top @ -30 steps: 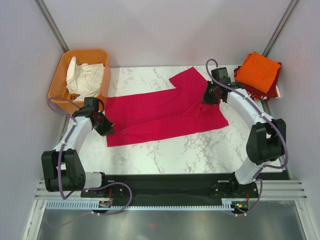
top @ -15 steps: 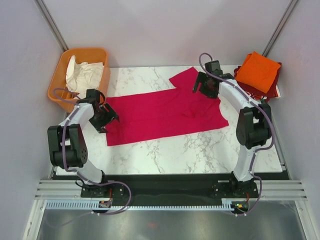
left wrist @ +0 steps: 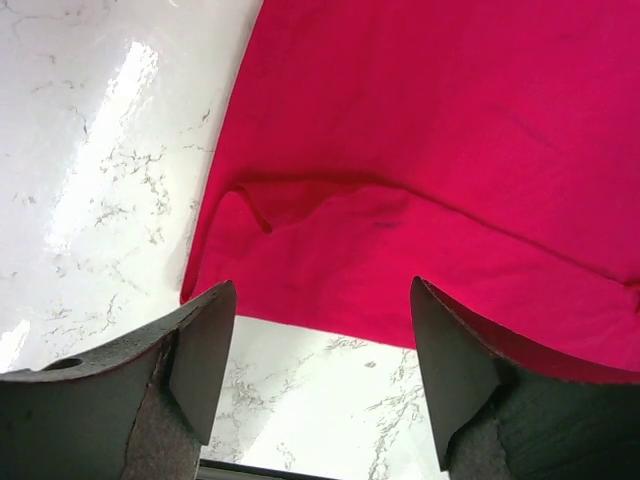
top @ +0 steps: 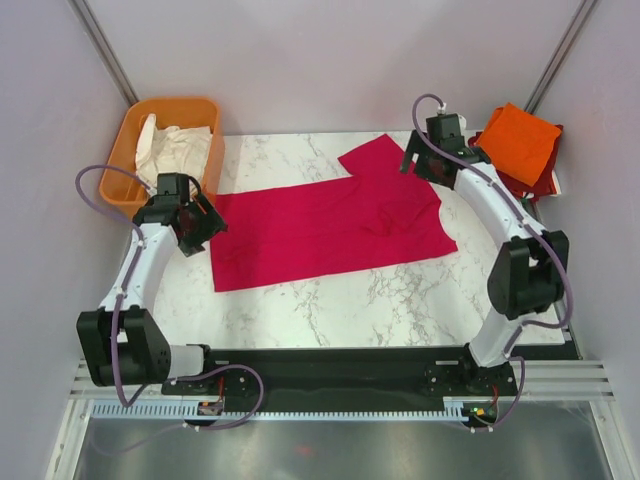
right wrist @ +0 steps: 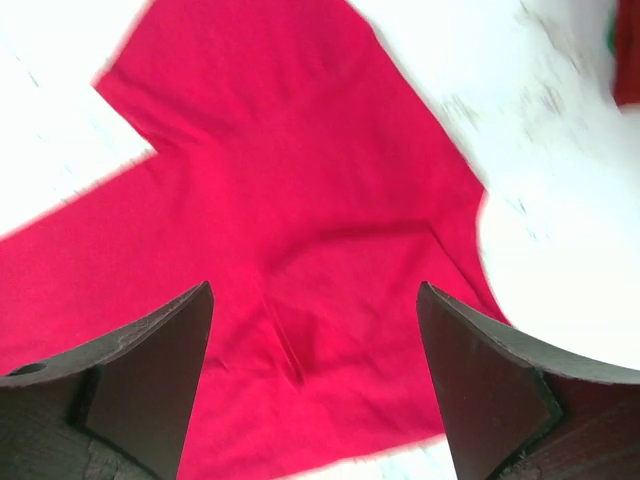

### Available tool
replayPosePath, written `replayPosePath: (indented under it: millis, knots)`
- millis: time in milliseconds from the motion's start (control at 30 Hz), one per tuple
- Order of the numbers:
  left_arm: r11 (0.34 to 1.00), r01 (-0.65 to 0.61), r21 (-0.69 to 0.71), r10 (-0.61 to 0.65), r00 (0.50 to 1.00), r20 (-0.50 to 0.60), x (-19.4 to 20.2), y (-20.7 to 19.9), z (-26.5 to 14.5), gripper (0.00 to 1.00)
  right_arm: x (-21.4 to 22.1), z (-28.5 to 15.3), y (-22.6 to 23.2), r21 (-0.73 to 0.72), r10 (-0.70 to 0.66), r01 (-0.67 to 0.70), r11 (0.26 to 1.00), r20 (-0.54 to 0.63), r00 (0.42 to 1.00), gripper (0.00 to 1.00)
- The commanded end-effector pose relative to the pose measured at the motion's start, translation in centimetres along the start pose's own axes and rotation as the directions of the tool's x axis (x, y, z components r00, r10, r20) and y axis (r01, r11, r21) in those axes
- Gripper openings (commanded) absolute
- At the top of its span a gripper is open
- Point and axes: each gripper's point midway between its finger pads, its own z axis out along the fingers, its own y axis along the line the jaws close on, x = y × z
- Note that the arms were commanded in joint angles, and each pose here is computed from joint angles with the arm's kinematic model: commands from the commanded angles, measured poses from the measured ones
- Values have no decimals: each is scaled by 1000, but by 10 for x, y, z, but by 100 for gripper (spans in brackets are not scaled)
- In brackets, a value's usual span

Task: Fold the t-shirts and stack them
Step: Fold the tshirt

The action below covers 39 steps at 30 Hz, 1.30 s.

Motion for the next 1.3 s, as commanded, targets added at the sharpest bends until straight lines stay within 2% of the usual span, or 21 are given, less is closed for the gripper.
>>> replayPosePath:
  millis: [0,33,67,100,233,267,333,367,467,567,833,1000,1067,1133,1167,1267]
  knots:
    - [997,-71,-13,72,995,62,6,5,-7,76,18,-20,-18,16,1,-1,1000,14,1000,89]
    - [996,-84,-11,85,995,57,10,5,-7,74,21,-28,-17,-8,21,-21,1000,17,1000,88]
    - [996,-91,-15,91,994,52,13,8,-6,73,44,-25,-18,-33,20,-21,999,-37,999,86]
    - [991,-135,10,135,990,29,24,0,-6,72,52,-25,-16,-52,25,-28,998,-51,998,85]
    - [985,-171,16,171,982,-80,49,-1,19,68,97,-13,-11,-111,34,-52,992,-157,987,76]
    - [984,-176,13,177,980,-93,52,-2,23,68,107,-9,-11,-113,34,-55,992,-179,983,67]
    - [981,-195,13,195,973,-121,61,-7,29,67,122,-1,-6,-119,22,-48,992,-212,977,61]
    - [980,-198,16,199,973,-121,61,-10,29,67,127,1,-2,-130,18,-48,990,-227,974,53]
    - [978,-208,7,208,970,-125,64,-12,31,67,144,9,11,-167,5,-54,985,-280,960,43]
    - [977,-214,-5,212,969,-130,66,-10,34,67,151,19,16,-172,6,-59,983,-295,955,39]
    - [974,-227,-1,225,965,-131,70,-6,32,66,167,45,28,-179,0,-66,982,-346,938,37]
    - [972,-236,2,234,963,-133,71,-6,31,66,163,55,38,-194,-3,-69,979,-347,938,34]
    - [971,-237,1,235,963,-130,71,-5,31,66,156,57,43,-202,-2,-70,977,-335,942,22]
    - [971,-240,1,238,963,-128,71,-5,31,66,147,58,49,-214,3,-74,974,-317,948,16]
    - [971,-240,0,238,962,-131,71,-5,31,66,145,59,51,-219,1,-74,973,-315,949,7]
    - [970,-242,1,240,962,-133,72,-5,32,66,136,63,59,-238,1,-78,968,-308,951,0]
